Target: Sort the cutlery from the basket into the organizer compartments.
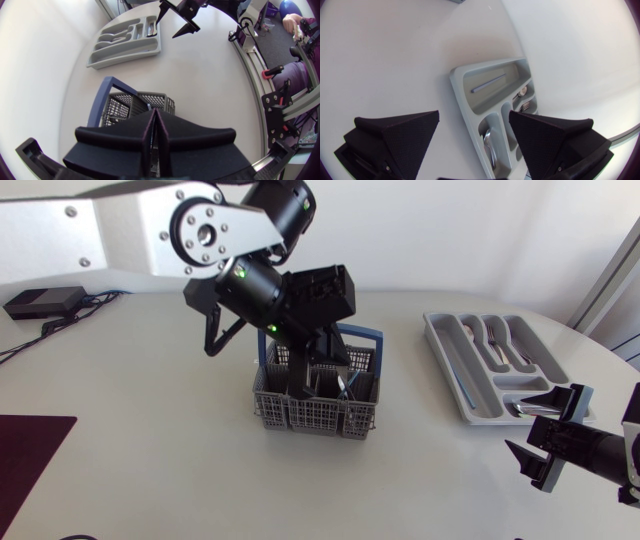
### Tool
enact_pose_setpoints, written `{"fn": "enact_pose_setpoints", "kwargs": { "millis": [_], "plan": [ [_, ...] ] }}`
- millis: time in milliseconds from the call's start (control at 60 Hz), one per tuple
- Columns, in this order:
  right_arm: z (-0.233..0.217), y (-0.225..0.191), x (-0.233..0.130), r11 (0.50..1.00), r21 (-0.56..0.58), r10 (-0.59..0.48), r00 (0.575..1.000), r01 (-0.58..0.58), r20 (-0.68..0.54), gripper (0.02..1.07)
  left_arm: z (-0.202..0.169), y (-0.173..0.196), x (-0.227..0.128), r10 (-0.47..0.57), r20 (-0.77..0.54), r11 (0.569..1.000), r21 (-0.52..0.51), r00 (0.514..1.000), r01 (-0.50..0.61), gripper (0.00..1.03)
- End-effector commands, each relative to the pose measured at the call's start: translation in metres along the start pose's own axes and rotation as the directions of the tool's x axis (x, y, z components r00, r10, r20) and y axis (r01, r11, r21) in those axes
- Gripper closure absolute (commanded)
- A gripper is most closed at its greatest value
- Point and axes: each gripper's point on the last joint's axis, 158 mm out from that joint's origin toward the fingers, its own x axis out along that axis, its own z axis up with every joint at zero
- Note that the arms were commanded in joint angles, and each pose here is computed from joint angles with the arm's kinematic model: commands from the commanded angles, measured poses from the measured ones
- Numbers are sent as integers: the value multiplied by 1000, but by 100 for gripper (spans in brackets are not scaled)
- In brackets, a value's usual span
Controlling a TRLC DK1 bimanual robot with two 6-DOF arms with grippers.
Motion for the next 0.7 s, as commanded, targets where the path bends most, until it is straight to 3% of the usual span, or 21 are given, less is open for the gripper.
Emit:
{"fn": "enact_pose_setpoints", "kwargs": {
  "millis": [0, 217, 567, 683],
  "plan": [
    [6, 19, -2, 999, 25, 42, 999, -43, 10, 7, 18, 12, -14, 14, 30, 999, 45, 999, -15, 100],
    [23, 14, -14, 997, 51, 53, 998, -55, 37, 7, 39, 21, -48, 12, 25, 1000, 27, 1000, -13, 100],
    [101, -9, -54, 973, 172, 116, 974, -150, 193, 7, 61, 11, -97, 1, 43, 1000, -27, 999, 0, 100],
    [138, -16, -71, 949, 217, 164, 947, -227, 275, 7, 68, 5, -109, 7, 58, 999, -42, 998, -4, 100]
  ]
}}
